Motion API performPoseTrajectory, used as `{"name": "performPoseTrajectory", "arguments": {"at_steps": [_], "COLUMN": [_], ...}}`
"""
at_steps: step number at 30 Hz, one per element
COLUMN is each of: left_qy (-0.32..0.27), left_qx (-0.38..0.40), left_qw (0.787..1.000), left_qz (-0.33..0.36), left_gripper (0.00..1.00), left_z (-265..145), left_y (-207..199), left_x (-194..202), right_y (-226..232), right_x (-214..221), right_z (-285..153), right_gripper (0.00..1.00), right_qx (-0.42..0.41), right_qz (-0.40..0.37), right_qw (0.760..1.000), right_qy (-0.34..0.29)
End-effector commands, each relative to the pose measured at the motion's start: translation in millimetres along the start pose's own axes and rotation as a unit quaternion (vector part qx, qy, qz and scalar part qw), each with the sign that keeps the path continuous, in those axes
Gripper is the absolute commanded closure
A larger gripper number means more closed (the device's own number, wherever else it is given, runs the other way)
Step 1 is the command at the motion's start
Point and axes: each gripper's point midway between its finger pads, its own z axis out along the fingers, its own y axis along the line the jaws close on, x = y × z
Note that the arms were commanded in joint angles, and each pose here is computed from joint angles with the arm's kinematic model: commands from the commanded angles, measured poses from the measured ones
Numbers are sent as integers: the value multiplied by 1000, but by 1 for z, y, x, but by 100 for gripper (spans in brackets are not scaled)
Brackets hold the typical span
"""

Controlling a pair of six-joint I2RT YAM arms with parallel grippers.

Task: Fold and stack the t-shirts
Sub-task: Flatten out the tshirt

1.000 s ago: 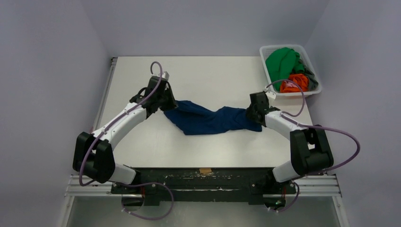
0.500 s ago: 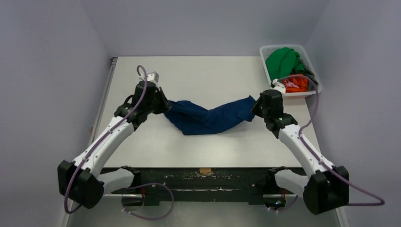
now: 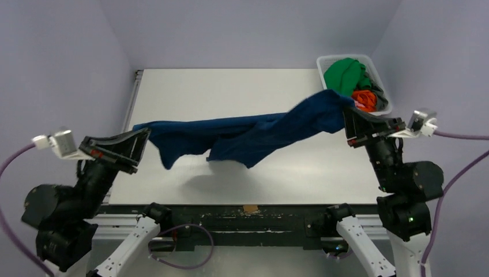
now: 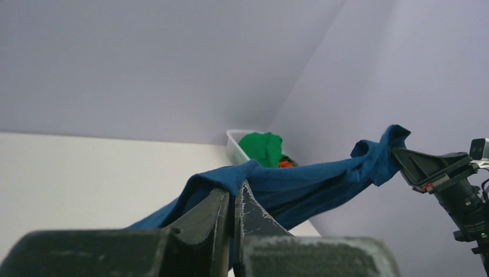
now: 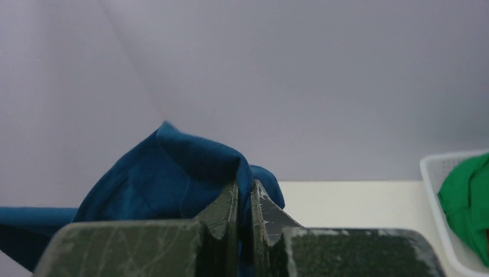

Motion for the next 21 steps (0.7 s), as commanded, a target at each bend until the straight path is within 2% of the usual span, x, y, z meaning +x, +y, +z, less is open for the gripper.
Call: {"name": "performPoseTrajectory", "arguments": {"at_steps": [1,9,21], "left_qy": [-39,-56,-102], "left_qx": [20,38,112], "left_qw": [999,997,987], "left_qz": [32,39,56], "left_gripper": [100,100,100], "left_z": [-33,-45,-89], "left_y": [-14,-29,-73], "left_x": [-29,-49,-93], "right_y": [32,47,117], "right_x": [-40,-59,-142], "right_z": [-22,-27,-71], "right_gripper": [100,100,100], "right_qx": [-71,-92,-194], "right_qz": [-52,-56,-59], "right_qw": [994,992,973], "right_qy": [-63,-66,-109]}}
